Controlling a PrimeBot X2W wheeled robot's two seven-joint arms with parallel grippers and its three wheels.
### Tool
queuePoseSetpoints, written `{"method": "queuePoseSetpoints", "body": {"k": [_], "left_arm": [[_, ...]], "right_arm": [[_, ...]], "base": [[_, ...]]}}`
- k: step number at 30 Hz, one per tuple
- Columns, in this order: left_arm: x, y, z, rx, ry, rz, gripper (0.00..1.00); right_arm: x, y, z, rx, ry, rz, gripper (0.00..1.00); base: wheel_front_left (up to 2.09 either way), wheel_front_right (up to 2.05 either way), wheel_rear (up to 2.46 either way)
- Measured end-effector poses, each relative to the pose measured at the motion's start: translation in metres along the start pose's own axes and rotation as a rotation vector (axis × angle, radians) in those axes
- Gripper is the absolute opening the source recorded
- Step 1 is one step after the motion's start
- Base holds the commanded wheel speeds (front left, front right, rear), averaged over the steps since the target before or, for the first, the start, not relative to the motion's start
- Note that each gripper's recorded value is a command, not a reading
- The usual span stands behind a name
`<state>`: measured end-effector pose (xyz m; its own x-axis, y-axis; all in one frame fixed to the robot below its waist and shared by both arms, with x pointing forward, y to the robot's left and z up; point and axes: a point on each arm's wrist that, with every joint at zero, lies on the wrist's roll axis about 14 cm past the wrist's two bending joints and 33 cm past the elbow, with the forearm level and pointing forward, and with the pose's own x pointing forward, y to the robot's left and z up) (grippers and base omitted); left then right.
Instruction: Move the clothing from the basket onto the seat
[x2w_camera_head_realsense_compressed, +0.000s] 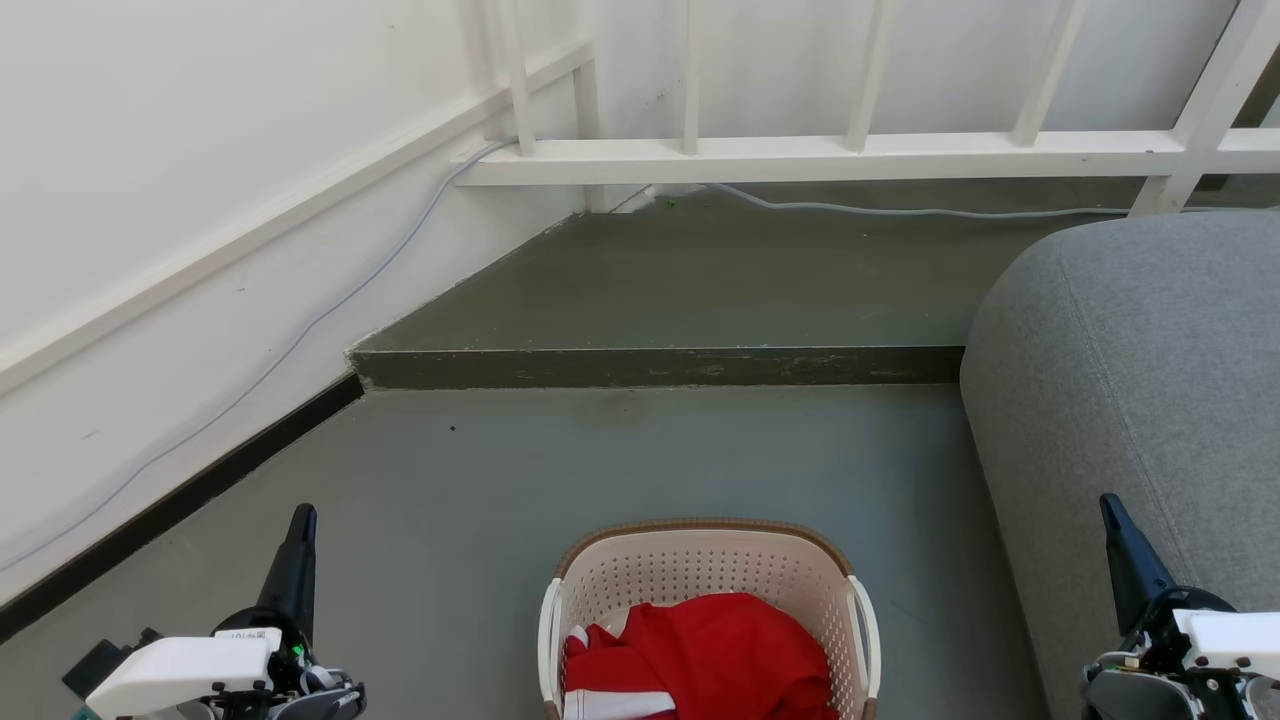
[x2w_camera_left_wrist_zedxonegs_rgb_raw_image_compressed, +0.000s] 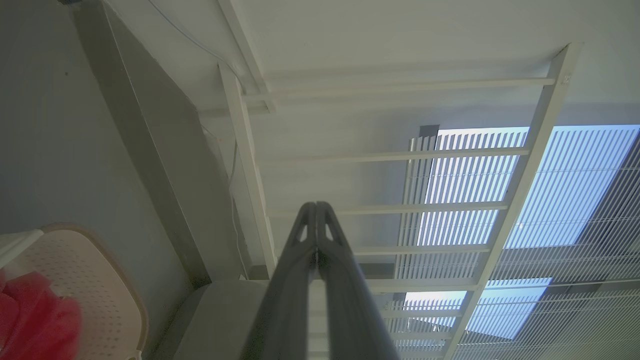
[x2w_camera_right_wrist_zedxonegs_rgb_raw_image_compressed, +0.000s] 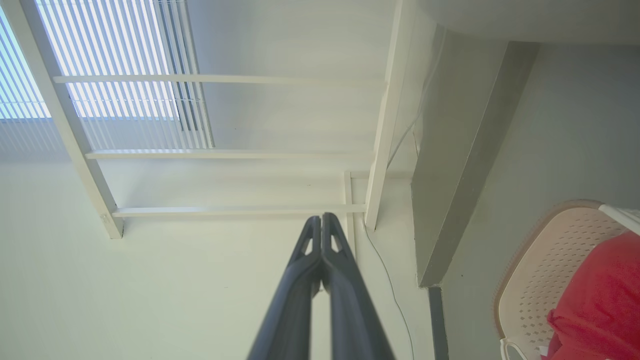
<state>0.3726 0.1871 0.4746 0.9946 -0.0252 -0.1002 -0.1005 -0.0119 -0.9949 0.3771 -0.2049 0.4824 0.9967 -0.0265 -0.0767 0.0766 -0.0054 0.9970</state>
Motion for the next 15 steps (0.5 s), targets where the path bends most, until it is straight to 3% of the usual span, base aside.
{"method": "queuePoseSetpoints", "body": {"k": [15], "left_arm": [[0.0000, 0.0000, 0.0000, 0.000, 0.000, 0.000, 0.00]], "right_arm": [[0.0000, 0.0000, 0.0000, 0.000, 0.000, 0.000, 0.00]], "base": [[0.00, 0.00, 0.00]]}}
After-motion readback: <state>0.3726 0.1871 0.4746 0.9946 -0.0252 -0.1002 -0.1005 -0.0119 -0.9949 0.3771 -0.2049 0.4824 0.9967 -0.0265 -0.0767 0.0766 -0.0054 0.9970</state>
